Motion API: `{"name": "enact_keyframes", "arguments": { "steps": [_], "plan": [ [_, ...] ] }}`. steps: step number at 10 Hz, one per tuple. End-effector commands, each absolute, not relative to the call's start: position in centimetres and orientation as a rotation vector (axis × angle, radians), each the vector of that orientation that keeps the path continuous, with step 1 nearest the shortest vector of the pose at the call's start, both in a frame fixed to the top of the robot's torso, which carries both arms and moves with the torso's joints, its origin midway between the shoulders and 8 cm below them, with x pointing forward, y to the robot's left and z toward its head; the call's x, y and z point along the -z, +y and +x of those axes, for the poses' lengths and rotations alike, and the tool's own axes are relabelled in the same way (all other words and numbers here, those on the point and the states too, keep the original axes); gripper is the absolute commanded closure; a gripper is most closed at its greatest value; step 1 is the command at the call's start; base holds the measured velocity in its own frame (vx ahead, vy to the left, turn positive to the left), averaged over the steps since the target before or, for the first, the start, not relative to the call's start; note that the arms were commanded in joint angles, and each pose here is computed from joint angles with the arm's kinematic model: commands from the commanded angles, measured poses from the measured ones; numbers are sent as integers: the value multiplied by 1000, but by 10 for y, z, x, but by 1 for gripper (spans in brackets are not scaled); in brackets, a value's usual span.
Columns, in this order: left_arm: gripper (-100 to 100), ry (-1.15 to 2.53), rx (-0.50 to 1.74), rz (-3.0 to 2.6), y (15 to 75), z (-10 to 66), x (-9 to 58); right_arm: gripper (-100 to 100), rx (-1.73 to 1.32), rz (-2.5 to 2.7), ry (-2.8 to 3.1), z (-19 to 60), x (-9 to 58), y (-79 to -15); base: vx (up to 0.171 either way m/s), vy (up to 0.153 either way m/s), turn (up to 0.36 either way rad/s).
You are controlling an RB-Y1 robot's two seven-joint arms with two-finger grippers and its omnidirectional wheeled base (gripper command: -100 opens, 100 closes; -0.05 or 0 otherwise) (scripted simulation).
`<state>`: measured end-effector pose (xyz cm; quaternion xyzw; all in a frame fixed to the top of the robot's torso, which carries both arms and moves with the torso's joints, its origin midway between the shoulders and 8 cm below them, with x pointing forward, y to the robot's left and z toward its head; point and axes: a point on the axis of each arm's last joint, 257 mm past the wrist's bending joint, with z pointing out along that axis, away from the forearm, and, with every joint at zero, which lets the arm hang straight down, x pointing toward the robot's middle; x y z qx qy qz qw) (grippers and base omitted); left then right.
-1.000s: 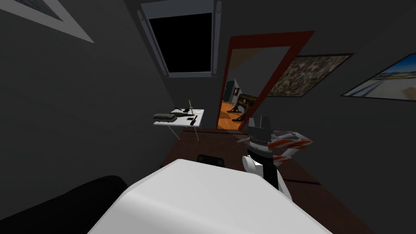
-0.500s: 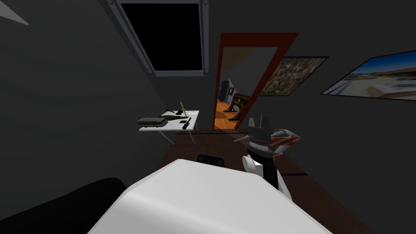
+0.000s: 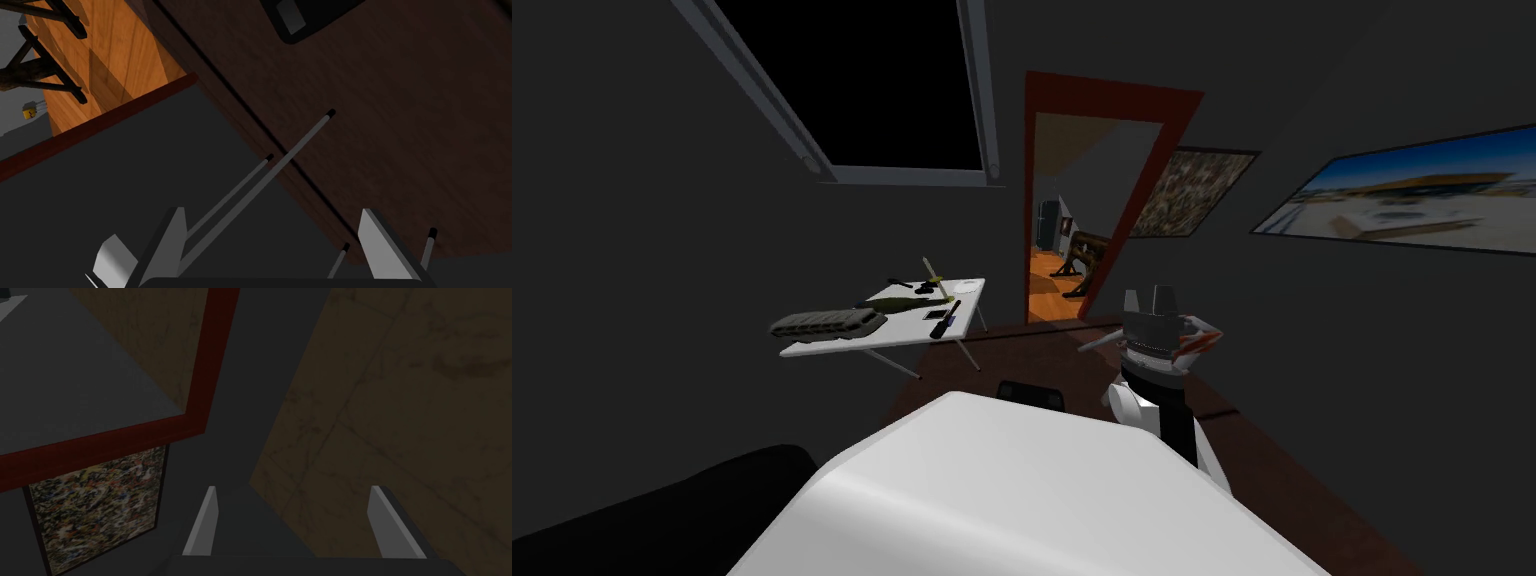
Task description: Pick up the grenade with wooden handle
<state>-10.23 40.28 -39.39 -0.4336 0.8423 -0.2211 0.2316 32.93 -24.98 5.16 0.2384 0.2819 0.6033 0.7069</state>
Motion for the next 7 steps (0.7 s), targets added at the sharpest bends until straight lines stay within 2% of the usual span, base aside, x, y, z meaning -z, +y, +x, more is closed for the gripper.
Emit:
{"name": "enact_keyframes", "arguments": {
  "steps": [1,4,7],
  "plan": [
    [-100,2350,591,-1183,410,-106,393,0,-1340,530,626,329,-52,-250,62,-35,7],
    [-100,2533,479,-1200,442,-172,379,0,-1340,530,626,329,-52,-250,194,-67,-262],
    [-100,2660,426,-1150,468,-195,365,0,-1340,530,626,329,-52,-250,227,-16,-194]
  ]
}}
